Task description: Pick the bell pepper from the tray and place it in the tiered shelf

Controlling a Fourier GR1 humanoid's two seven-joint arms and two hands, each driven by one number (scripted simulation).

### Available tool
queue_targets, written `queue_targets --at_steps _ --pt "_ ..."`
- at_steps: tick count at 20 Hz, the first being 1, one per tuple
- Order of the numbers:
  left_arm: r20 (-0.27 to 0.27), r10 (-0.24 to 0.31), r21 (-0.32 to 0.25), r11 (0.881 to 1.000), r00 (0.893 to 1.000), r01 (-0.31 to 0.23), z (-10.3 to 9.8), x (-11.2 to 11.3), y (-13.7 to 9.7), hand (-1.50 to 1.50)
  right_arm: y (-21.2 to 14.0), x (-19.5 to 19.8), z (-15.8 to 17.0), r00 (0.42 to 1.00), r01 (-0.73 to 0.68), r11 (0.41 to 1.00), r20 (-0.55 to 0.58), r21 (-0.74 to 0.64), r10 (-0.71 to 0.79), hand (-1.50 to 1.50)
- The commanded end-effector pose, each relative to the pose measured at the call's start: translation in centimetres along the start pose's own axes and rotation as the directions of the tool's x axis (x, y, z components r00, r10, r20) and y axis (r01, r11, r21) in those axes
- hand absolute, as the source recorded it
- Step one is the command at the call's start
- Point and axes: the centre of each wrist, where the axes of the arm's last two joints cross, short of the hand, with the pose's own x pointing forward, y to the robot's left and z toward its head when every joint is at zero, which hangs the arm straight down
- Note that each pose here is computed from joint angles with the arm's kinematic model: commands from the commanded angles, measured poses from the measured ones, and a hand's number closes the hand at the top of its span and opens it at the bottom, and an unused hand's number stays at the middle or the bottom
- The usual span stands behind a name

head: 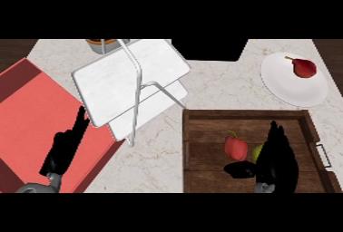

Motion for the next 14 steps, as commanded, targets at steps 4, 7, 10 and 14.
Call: queue_targets --at_steps 4,7,10,14 --pt "0.040 0.051 -0.028 0.998 0.998 -0.050 -0.9 0.4 -1.6 0.00 0.8 3.2 -1.2 0.972 -0.098 0.995 -0.216 -0.019 0.091 -1.50" --pt "0.028 0.062 -0.036 0.997 0.998 -0.061 0.1 -0.5 -2.7 0.00 0.6 3.1 -1.7 0.963 -0.131 0.991 -0.238 -0.020 0.123 -1.50" --pt "0.041 0.054 -0.042 0.998 0.998 -0.052 0.1 -0.8 -2.6 0.00 1.4 3.6 -2.2 0.959 -0.153 0.988 -0.241 0.006 0.150 -1.50" --pt "0.032 0.047 -0.026 0.999 0.998 -0.046 0.6 -1.7 -2.2 0.00 2.3 3.2 -2.4 0.953 -0.163 0.986 -0.256 0.024 0.163 -1.50"
